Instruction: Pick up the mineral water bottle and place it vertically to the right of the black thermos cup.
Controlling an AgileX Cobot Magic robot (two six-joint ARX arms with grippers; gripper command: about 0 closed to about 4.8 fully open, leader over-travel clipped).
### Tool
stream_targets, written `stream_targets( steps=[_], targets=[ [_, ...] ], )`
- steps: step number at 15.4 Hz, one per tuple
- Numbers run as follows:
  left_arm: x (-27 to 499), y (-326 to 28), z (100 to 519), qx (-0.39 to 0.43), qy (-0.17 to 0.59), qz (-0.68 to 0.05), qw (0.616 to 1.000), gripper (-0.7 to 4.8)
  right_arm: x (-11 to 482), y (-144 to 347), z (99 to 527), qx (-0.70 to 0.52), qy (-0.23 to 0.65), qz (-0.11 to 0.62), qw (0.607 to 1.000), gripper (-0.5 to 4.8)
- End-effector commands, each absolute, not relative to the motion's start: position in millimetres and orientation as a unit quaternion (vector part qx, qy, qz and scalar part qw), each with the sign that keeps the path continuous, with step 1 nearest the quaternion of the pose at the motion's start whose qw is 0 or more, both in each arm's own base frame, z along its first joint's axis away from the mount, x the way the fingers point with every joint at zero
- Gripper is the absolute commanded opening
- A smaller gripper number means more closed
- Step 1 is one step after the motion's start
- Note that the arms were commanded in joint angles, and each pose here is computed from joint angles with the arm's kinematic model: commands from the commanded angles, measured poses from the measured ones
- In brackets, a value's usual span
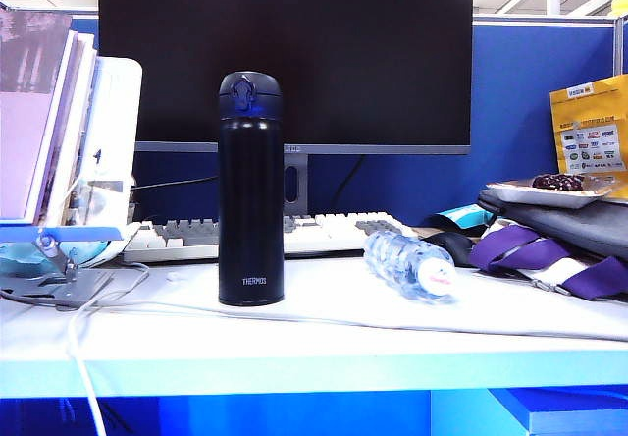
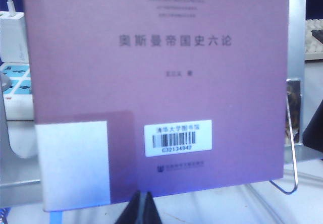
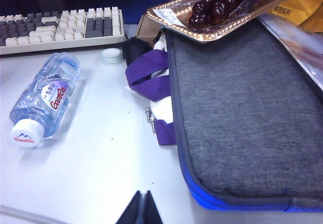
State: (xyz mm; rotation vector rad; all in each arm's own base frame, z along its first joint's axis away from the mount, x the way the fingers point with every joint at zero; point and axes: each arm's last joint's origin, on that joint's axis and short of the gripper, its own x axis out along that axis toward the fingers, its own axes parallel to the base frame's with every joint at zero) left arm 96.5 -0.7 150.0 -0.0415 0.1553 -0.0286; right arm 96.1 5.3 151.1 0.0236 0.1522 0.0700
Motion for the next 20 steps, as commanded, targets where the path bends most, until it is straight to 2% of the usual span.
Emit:
stream_targets(
  steps=[1, 11, 14, 16, 18, 20],
  targets=[
    [96, -1, 149, -0.020, 0.082, -0.016, 0.996, -0.05, 96, 5, 149, 0.010, 0.082, 0.033, 0.996, 0.00],
    [96, -1, 149, -0.020, 0.082, -0.016, 0.996, -0.05, 96, 5, 150, 0.010, 0.079, 0.033, 0.996, -0.01],
    [96, -1, 149, -0.020, 0.082, -0.016, 0.996, -0.05, 97, 5, 158, 0.027, 0.036, 0.024, 0.999, -0.01],
    [96, -1, 149, -0.020, 0.082, -0.016, 0.996, -0.05, 94, 6, 181, 0.082, -0.009, 0.048, 0.995, -0.01],
    [96, -1, 149, -0.020, 0.082, -0.016, 0.996, -0.05, 83, 5, 226, 0.089, -0.049, 0.049, 0.994, 0.00],
    [96, -1, 149, -0.020, 0.082, -0.016, 0.996, -0.05, 82, 5, 265, 0.090, -0.050, 0.051, 0.993, -0.01]
  ],
)
